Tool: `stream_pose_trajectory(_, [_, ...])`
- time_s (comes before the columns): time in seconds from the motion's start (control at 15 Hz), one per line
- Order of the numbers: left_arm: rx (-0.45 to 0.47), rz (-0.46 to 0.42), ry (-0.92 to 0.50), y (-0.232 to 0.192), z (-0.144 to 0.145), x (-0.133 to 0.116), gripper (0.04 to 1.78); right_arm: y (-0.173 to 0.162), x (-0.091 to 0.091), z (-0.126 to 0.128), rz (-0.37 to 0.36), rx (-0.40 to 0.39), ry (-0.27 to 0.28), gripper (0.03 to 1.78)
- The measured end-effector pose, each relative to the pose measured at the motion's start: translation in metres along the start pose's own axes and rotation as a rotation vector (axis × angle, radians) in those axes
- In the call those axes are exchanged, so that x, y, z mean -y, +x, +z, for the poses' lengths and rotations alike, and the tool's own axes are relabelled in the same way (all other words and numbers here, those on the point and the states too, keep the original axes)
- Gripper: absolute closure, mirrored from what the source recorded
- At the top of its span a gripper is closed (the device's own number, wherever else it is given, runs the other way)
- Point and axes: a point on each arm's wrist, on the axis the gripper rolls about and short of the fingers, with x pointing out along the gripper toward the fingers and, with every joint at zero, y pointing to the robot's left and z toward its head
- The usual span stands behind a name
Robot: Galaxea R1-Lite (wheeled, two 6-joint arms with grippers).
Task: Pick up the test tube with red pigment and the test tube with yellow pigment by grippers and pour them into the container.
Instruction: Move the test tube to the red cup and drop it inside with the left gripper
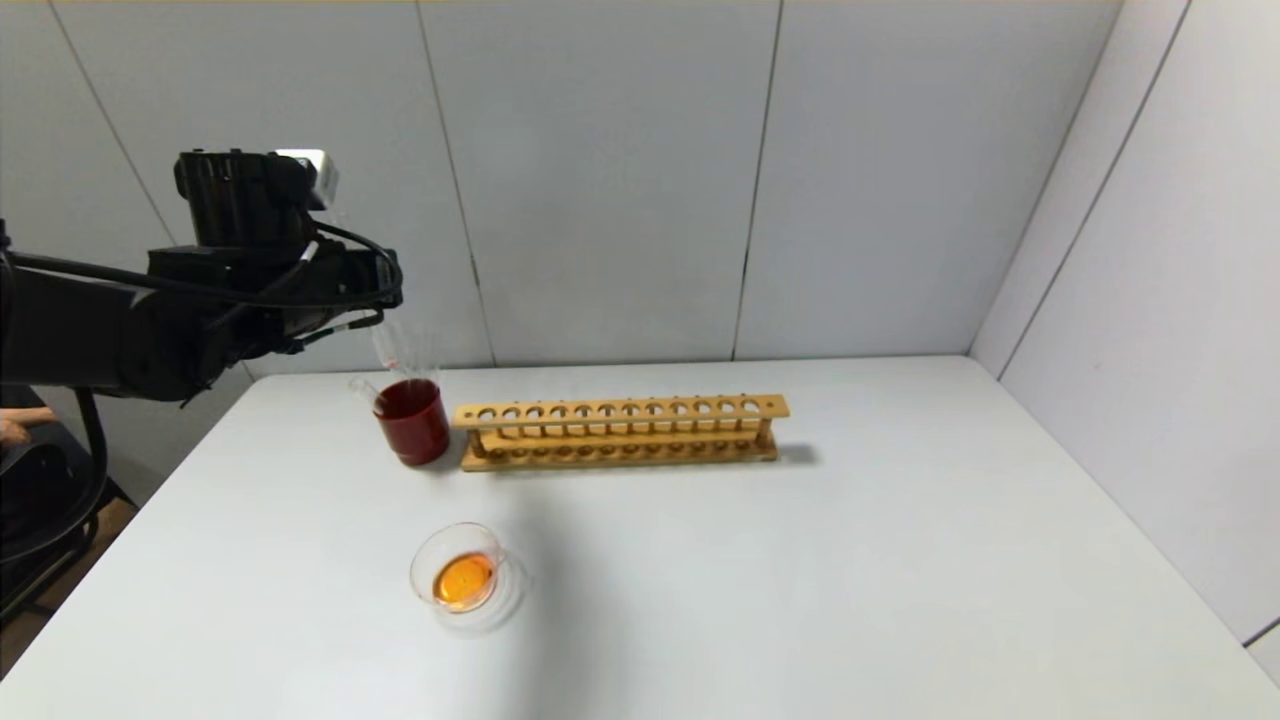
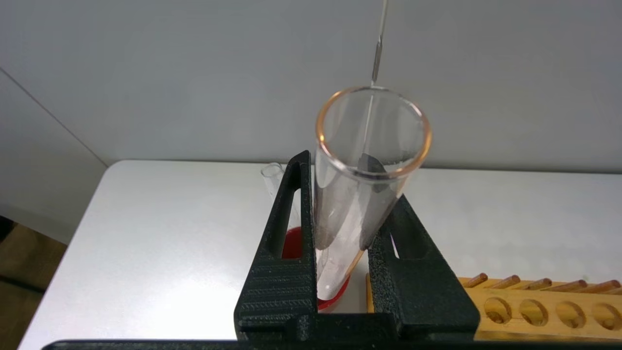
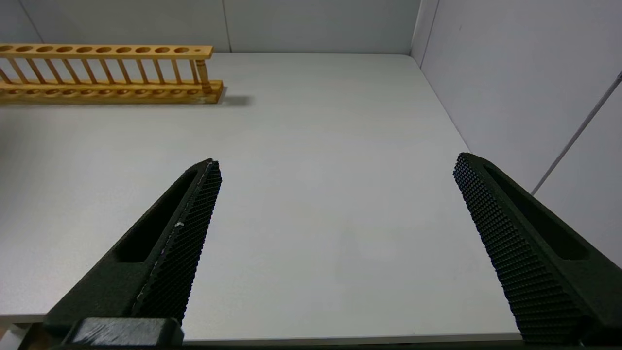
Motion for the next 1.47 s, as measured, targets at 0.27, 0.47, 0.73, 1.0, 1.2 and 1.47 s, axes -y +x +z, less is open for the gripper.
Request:
stream_pose_trajectory(0.27, [0.032, -0.018, 0.021, 0.012, -0.024, 0.009, 1.48, 0.0, 0.0, 0.0, 0.0, 0.0, 0.0, 0.06])
stream_pose_trajectory(0.47, [0.047, -0.023, 0.125, 0.019, -0.043, 0.012, 1.48, 0.0, 0.0, 0.0, -0.001, 0.0, 0.0, 0.06])
stream_pose_trajectory(0.73, [0.08, -0.036, 0.225, 0.029, -0.063, 0.021, 1.48, 0.0, 0.0, 0.0, 0.0, 0.0, 0.0, 0.06])
stream_pose_trajectory(1.0, [0.06, -0.057, 0.267, 0.033, -0.079, 0.03, 1.48, 0.0, 0.0, 0.0, 0.0, 0.0, 0.0, 0.06])
stream_pose_trajectory(1.2, [0.041, -0.059, 0.294, 0.033, -0.087, 0.03, 1.48, 0.0, 0.0, 0.0, 0.0, 0.0, 0.0, 0.06])
stream_pose_trajectory(1.47, [0.029, -0.058, 0.33, 0.032, -0.09, 0.03, 1.48, 0.0, 0.0, 0.0, 0.0, 0.0, 0.0, 0.06])
